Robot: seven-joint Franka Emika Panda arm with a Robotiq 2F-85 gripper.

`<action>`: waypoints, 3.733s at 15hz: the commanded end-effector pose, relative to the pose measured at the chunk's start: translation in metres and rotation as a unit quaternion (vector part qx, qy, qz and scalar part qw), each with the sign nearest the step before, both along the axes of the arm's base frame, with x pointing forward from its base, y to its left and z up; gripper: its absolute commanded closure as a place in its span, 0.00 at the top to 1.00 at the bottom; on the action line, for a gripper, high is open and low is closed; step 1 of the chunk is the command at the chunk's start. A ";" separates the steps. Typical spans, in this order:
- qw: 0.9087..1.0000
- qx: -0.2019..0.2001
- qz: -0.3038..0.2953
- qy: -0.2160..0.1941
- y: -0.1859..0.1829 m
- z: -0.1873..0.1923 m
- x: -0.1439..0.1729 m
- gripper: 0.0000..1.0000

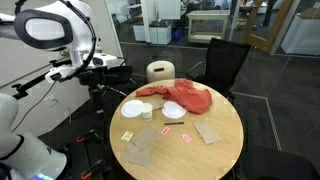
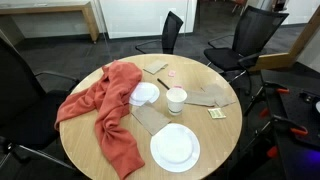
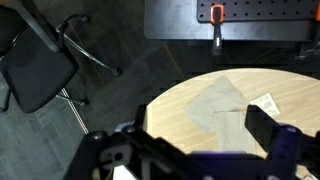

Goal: Pick the pen on the table and put it in the cup

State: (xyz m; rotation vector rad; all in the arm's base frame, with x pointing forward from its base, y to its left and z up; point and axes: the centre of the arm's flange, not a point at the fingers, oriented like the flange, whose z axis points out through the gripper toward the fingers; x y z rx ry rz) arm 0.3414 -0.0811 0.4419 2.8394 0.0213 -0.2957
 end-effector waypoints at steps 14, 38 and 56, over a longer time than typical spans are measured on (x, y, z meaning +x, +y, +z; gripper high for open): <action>0.997 0.031 -0.036 -0.060 -0.004 -0.020 0.063 1.00; 0.945 0.089 -0.239 -0.206 -0.013 -0.230 0.280 1.00; 0.942 0.100 -0.252 -0.198 -0.014 -0.285 0.306 1.00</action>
